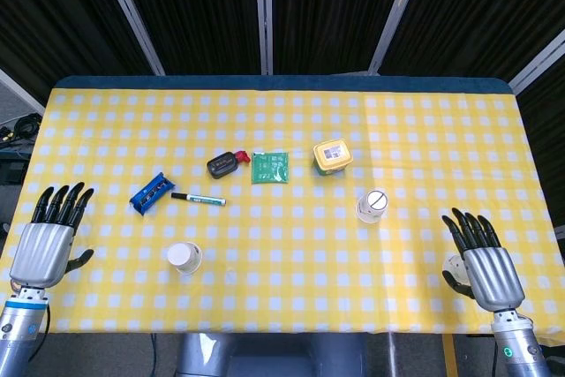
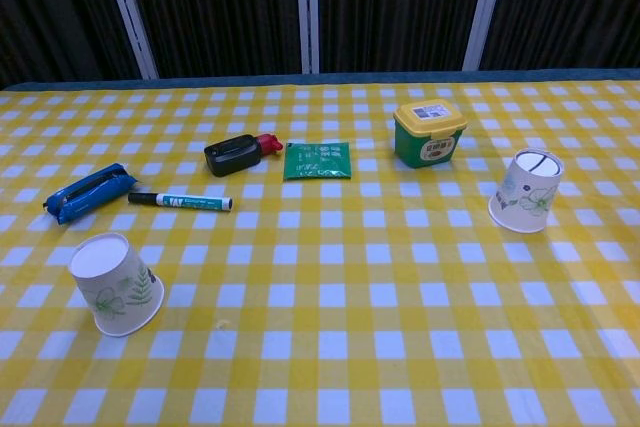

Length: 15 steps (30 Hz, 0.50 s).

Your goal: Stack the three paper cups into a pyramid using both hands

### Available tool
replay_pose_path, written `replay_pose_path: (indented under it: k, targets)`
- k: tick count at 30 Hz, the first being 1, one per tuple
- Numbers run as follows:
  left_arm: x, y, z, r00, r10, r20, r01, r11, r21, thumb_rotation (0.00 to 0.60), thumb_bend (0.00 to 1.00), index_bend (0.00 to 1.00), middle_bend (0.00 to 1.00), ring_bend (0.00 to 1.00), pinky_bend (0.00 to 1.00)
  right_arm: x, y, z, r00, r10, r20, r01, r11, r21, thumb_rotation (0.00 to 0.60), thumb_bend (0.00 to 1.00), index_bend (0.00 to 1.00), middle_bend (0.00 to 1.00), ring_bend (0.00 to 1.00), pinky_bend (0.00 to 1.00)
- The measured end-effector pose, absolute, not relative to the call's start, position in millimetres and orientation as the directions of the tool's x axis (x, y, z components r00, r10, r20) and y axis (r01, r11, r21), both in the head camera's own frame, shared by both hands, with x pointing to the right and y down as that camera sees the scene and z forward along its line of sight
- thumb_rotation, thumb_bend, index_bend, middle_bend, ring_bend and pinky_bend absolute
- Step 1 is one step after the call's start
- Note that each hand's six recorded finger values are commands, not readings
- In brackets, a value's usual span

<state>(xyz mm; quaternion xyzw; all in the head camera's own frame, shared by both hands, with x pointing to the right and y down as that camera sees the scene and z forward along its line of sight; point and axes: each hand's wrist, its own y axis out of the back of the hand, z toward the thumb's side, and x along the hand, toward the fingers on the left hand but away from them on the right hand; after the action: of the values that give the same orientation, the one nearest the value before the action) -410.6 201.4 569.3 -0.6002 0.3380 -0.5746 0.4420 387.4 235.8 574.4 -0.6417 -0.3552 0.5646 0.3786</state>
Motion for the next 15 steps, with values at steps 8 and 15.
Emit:
replay_pose_path:
  k: [8, 15]
  targets:
    - [-409.9, 201.8, 570.1, 0.114, -0.912, 0.395, 0.105, -0.384, -0.917, 0.600, 0.02, 0.00, 0.00, 0.00, 0.00, 386.6, 235.8, 573.7, 0.114, 0.884, -0.453, 0.029, -0.459, -0.888, 0.600, 0.14, 0.01, 0.00, 0.00, 0.00]
    - [-409.3, 203.7, 570.8, 0.126, -0.900, 0.418, 0.114, -0.406, -0.907, 0.600, 0.02, 0.00, 0.00, 0.00, 0.00, 386.3, 234.8, 574.5, 0.112, 0.884, -0.454, 0.031, -0.460, -0.888, 0.600, 0.14, 0.01, 0.00, 0.00, 0.00]
